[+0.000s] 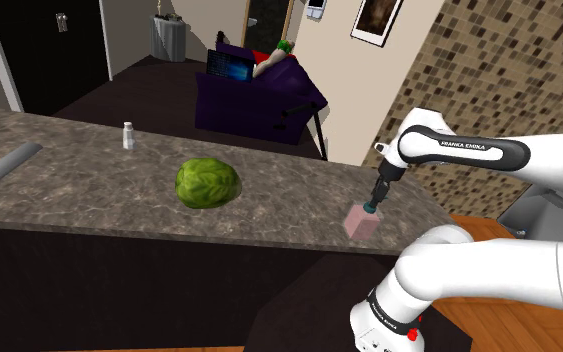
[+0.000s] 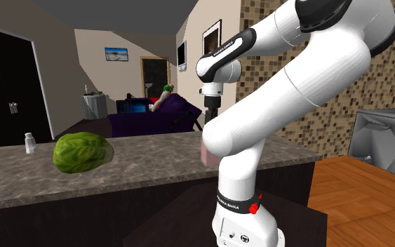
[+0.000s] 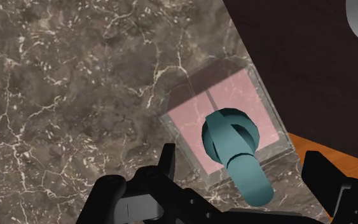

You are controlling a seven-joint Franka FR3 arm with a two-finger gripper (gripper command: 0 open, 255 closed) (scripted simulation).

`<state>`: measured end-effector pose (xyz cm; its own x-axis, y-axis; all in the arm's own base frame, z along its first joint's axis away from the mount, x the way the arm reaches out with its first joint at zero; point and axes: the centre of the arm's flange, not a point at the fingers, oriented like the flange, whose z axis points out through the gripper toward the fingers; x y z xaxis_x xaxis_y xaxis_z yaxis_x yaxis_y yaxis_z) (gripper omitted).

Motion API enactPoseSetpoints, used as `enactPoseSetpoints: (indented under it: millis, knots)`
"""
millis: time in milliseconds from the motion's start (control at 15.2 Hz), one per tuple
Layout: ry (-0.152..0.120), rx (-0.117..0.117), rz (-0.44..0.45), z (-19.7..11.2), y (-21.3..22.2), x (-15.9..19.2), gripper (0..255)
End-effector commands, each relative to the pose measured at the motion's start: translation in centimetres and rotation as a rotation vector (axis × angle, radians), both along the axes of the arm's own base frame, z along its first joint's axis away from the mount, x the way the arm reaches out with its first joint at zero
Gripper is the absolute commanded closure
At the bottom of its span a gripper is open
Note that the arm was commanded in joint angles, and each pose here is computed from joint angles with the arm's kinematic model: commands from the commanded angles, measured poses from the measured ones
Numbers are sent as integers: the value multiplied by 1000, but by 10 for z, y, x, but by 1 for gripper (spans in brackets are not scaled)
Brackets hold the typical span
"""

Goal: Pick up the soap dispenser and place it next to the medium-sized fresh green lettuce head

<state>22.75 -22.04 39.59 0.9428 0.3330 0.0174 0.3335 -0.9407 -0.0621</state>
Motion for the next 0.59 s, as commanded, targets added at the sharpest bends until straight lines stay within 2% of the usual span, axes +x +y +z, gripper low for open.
enactPoseSetpoints:
  millis: [0,132,198,528]
  knots:
    - [0,0,0,0,0,0,0]
    - [0,0,0,0,0,0,0]
    - [0,0,0,0,0,0,255]
    - [0,0,0,0,0,0,255]
